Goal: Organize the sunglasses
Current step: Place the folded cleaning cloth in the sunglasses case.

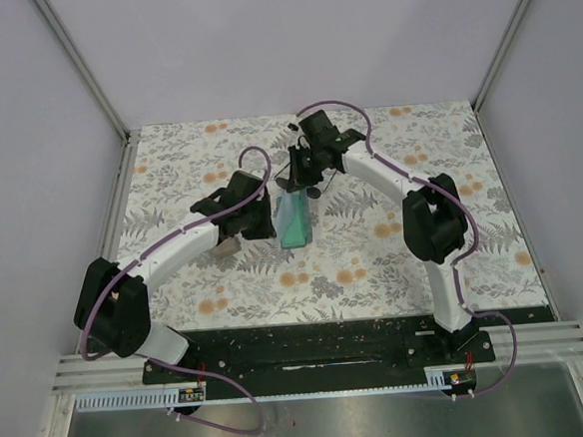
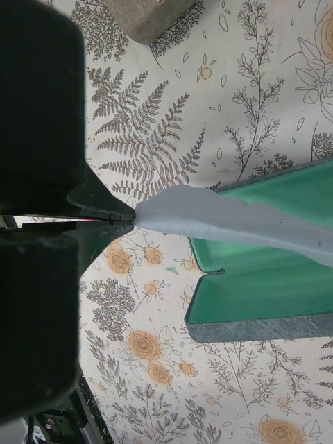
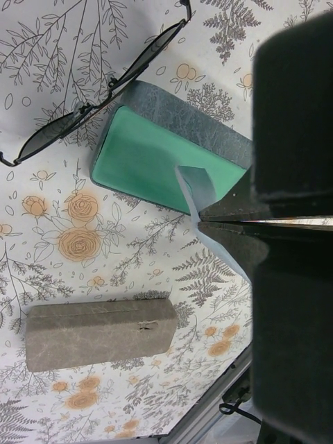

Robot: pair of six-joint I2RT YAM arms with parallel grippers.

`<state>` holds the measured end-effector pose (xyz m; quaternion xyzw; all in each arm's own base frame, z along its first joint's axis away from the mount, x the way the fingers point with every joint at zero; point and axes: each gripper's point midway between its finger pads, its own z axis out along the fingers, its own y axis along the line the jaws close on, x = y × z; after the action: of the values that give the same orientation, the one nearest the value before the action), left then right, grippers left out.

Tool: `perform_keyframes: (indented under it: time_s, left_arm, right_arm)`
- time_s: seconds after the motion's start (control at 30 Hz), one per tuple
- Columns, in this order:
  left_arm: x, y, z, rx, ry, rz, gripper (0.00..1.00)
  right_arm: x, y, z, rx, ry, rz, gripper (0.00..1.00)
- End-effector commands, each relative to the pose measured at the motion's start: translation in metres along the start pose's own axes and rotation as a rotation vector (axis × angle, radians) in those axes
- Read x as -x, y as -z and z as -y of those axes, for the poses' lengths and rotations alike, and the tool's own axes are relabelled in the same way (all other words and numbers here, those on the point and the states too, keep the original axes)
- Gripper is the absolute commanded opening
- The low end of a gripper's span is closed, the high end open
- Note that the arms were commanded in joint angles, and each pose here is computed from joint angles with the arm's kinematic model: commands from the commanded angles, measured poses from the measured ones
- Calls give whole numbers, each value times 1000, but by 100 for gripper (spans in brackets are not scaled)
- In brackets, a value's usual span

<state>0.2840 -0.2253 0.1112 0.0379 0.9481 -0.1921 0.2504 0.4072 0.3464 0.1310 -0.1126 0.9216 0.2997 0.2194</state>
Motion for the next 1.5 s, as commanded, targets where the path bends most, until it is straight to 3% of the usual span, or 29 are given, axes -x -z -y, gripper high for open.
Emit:
perform_keyframes:
  time_s: [0.0, 1.0, 1.47]
  left_arm:
    - [22, 0, 21, -74, 10, 54, 0]
    - [21, -34, 95, -229, 71, 38, 0]
    - [7, -44, 91, -259, 121, 15, 0]
  right_arm:
    - [8, -2, -5, 7, 43, 10, 0]
    - [20, 7, 35, 6, 77, -51, 0]
    - [13, -4, 35, 27, 77, -95, 0]
